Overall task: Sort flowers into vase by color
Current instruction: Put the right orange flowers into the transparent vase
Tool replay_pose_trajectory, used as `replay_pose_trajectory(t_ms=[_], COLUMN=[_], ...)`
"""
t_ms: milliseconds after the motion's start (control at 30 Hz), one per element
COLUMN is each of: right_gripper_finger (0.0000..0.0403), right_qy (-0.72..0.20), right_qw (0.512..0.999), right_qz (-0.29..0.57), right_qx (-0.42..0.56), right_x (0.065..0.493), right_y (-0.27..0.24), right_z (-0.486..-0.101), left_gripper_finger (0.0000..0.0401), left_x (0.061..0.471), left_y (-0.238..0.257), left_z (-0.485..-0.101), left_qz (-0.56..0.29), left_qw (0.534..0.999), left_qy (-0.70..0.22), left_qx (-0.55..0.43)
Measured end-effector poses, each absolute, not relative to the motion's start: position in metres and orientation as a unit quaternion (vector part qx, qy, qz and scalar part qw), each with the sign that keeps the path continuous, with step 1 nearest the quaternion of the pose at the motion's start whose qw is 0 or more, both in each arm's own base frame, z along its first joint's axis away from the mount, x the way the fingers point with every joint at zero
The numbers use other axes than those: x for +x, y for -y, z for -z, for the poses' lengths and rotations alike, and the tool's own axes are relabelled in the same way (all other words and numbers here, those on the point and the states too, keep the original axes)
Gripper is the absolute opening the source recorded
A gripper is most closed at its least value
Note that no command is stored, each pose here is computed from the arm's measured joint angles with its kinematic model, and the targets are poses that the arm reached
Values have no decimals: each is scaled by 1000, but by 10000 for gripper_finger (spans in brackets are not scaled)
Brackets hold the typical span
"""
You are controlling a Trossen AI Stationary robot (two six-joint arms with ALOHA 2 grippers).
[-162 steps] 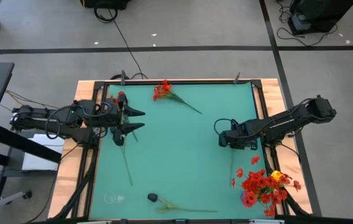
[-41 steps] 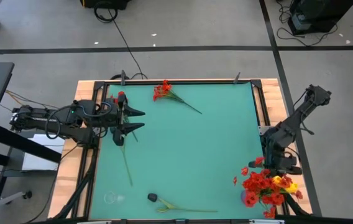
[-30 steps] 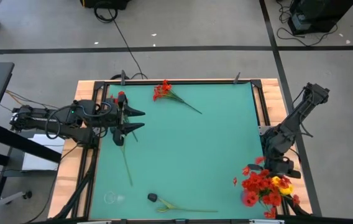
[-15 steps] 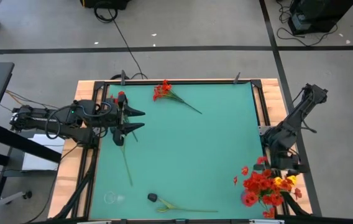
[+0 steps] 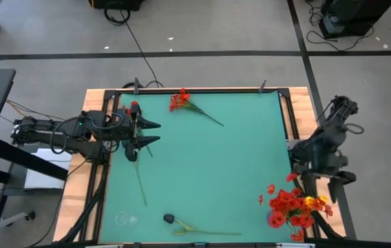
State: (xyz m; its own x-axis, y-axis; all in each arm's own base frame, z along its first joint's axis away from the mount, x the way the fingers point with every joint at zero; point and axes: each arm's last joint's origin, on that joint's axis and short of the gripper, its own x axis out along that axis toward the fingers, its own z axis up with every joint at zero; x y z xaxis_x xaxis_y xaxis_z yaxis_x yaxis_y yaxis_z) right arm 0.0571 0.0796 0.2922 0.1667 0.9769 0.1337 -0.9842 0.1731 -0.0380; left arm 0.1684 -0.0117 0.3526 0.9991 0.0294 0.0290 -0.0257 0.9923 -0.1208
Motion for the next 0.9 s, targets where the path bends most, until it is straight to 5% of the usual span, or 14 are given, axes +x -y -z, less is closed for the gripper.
replay_pose_trajectory(t_ms=[267,400,633,900], right_gripper_finger=[270,270,270,270], right_qy=[202,245,185,92], right_qw=[818,874,974,989], right_qz=[-539,-420,-126,113], right_qx=[-6,3,33,10], right_x=[45,40,64,137], right_y=[-58,-43,-38,-50], right_z=[-355,-383,-397,-383], left_gripper_finger=[212,212,212,212], left_x=[168,168,168,168], left_y=[12,12,12,12], left_z=[-353,-353,-353,-353], left_qz=[-14,-14,-14,-14], left_qw=[998,998,998,998], left_qy=[15,15,16,15], left_qx=[-60,-60,-60,-60])
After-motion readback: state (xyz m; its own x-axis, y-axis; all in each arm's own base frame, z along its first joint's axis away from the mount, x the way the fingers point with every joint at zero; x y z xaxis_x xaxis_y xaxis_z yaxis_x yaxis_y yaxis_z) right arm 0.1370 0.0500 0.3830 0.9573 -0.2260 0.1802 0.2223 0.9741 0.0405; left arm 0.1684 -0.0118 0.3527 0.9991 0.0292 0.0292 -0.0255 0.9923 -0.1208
